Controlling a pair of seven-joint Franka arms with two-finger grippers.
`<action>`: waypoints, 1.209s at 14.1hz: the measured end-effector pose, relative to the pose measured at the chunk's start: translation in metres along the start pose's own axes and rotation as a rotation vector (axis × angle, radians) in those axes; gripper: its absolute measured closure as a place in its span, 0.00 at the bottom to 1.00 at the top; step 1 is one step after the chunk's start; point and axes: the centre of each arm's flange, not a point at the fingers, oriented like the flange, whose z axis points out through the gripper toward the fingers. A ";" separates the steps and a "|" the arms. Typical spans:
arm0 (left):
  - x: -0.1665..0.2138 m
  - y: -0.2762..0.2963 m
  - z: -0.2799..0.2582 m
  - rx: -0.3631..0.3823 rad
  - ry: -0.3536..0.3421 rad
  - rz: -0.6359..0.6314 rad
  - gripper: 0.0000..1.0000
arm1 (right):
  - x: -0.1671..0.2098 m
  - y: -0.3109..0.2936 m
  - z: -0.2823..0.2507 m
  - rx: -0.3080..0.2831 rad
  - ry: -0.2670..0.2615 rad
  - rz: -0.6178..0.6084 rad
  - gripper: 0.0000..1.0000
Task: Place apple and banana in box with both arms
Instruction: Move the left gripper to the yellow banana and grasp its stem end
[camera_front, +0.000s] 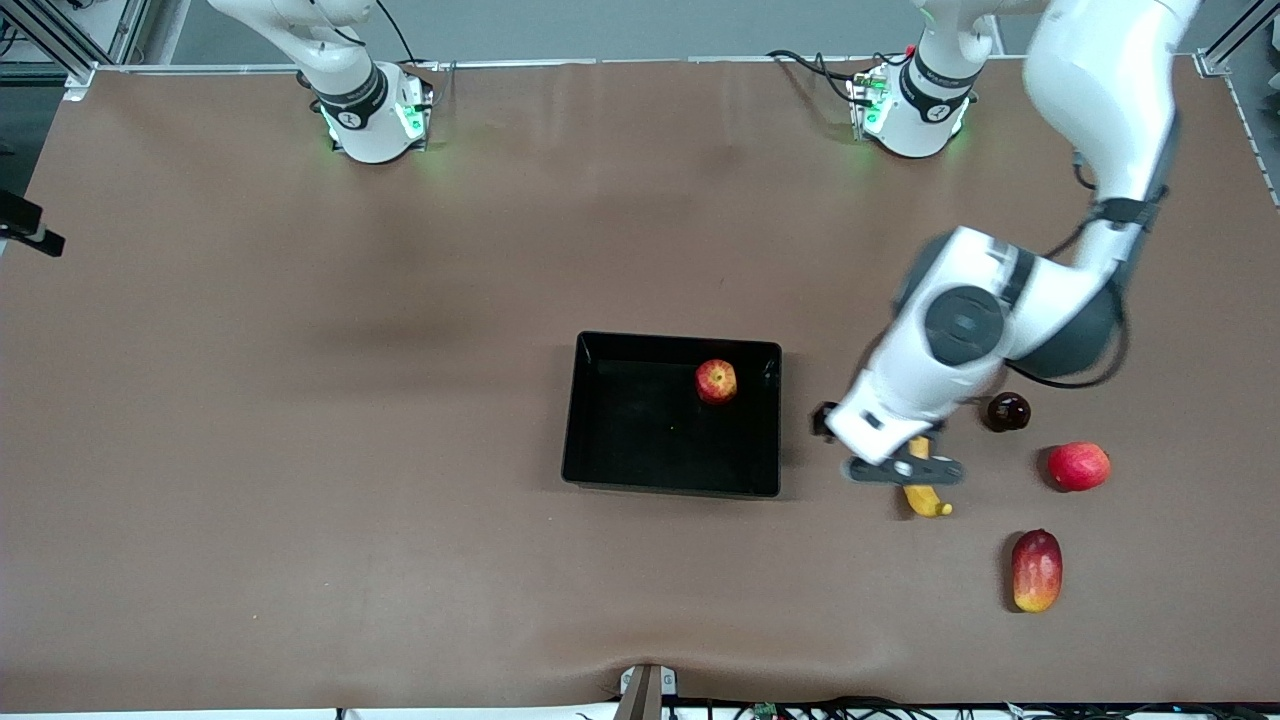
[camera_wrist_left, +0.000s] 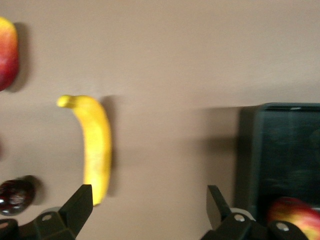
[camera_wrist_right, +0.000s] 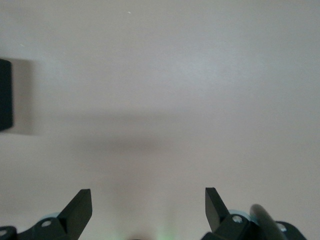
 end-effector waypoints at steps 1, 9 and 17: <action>0.002 -0.019 0.018 -0.003 -0.018 -0.008 0.00 | 0.001 -0.008 0.000 -0.022 0.002 -0.014 0.00; -0.002 -0.084 0.145 -0.048 0.003 -0.037 0.00 | -0.001 -0.017 0.005 0.010 0.030 -0.030 0.00; -0.004 -0.085 0.166 -0.028 0.002 0.013 0.56 | 0.000 -0.015 0.005 0.026 0.040 -0.024 0.00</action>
